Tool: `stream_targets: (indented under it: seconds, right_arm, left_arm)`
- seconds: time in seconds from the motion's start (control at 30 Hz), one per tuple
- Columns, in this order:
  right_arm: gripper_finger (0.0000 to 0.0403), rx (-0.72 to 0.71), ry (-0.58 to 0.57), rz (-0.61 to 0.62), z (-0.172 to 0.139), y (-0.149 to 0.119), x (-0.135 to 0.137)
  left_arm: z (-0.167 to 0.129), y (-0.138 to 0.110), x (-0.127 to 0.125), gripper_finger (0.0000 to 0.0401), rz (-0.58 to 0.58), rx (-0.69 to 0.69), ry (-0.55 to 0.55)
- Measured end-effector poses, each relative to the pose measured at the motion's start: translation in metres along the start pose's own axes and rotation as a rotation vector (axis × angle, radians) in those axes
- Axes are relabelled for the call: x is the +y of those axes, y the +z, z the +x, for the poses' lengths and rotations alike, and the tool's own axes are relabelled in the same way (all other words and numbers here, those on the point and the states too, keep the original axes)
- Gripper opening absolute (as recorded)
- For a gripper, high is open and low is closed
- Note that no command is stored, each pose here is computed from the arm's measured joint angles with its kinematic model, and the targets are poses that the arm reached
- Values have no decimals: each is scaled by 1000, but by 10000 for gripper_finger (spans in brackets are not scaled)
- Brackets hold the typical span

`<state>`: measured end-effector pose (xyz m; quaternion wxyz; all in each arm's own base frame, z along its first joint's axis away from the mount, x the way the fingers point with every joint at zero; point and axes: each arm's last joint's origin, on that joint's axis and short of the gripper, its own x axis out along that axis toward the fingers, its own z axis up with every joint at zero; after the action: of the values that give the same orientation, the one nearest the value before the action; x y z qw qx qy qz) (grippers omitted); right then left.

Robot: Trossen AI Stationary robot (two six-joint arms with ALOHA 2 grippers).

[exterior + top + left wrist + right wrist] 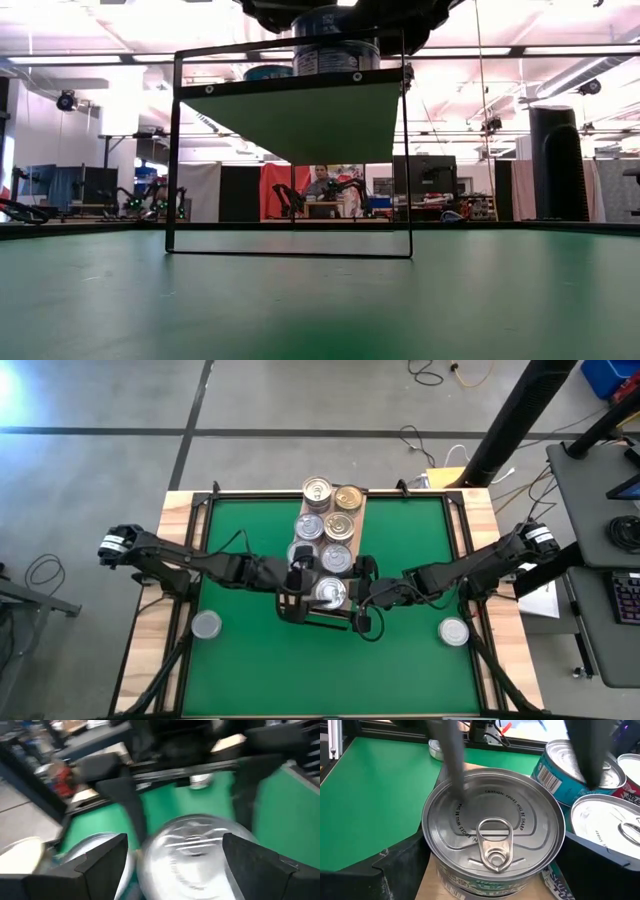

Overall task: Stack canned seafood by type on shelf
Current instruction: Stack the blue tuna can on top of the other blue can on the shelf

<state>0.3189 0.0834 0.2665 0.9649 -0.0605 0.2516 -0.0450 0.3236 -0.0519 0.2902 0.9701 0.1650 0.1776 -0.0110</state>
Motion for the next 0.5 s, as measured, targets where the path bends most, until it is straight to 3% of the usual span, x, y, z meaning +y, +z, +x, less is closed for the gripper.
stream_targets:
  seconds: [0.13, 0.23, 0.33, 0.5]
  right_arm:
    - [384, 3, 0, 0, 0, 0, 0]
    - [384, 3, 0, 1, 0, 0, 0]
    - [384, 5, 0, 15, 0, 0, 0]
    - [384, 4, 0, 17, 0, 0, 0]
  left_arm:
    - [0, 2, -2, 308, -19, -21, -16]
    - [0, 3, -1, 282, -27, -29, -10]
    - [1, 4, -2, 218, -62, -45, -11]
    - [11, 1, -6, 60, -133, -61, -52]
